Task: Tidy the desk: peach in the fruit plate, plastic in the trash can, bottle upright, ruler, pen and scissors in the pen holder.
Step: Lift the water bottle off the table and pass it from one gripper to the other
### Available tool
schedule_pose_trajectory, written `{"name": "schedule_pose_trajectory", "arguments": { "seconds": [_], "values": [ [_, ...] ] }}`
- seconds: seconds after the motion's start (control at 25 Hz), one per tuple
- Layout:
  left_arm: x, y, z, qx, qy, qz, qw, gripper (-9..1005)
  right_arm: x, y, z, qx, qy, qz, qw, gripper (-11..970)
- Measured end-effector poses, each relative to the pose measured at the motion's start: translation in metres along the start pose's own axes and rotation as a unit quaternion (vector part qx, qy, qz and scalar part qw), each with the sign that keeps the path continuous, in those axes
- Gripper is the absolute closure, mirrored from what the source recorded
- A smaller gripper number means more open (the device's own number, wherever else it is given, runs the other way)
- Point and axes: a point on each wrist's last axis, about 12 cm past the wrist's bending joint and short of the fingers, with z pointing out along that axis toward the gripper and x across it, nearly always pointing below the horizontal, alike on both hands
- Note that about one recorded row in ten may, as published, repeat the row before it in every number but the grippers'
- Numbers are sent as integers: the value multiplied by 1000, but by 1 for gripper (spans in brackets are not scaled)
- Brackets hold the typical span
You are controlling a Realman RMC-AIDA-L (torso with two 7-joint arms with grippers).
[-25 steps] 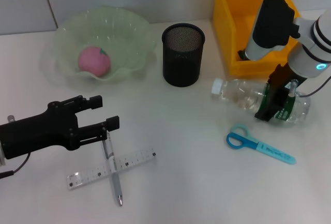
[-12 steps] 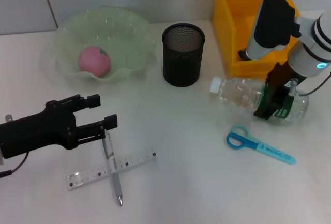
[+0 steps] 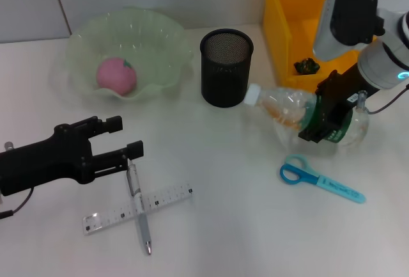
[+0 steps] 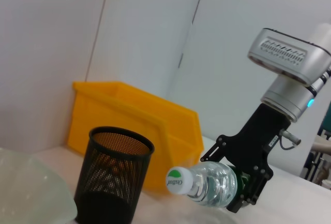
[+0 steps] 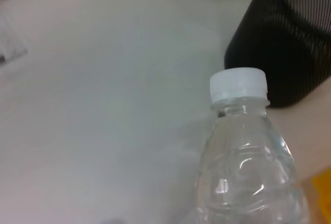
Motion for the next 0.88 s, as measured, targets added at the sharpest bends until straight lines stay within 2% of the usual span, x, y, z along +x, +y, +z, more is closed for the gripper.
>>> {"name": "schedule_pose_trajectory", "arguments": {
  "seconds": [0.28,0.32,0.36,0.48,0.52,0.56,0.64,0.68,0.72,0.76,0.8,0.88],
  "values": [
    [-3,3,-5,-16,-22,-7,1000,218,3,5,-8,-1,-82,1,997,183],
    [-5,4,-7,-21,-30,-12,999,218,3,5,-12,1,-121,2,993,183],
    [-5,4,-7,-21,-30,-12,999,218,3,5,-12,1,-121,2,993,183],
    [-6,4,-7,-27,-44,-23,998,218,4,7,-16,0,-185,4,983,182],
    [-8,5,-7,-31,-58,-34,997,218,6,12,-15,-6,-231,-3,973,182],
    [-8,5,-7,-31,-58,-34,997,218,6,12,-15,-6,-231,-3,973,181],
    [-9,5,-10,-36,-76,-41,996,218,6,20,-11,-15,-301,-14,953,181],
    [-9,4,-10,-38,-87,-46,994,218,6,20,-11,-15,-301,-14,953,181],
    [-10,4,-12,-36,-109,-55,992,218,5,24,-6,-22,-342,-11,940,180],
    [-10,4,-12,-36,-109,-55,992,218,5,24,-6,-22,-342,-11,940,180],
    [-11,3,-13,-32,-126,-61,990,218,5,28,0,-30,-374,-4,927,180],
    [-12,1,-14,-24,-154,-65,986,219,5,30,3,-34,-391,0,920,179]
  ]
}}
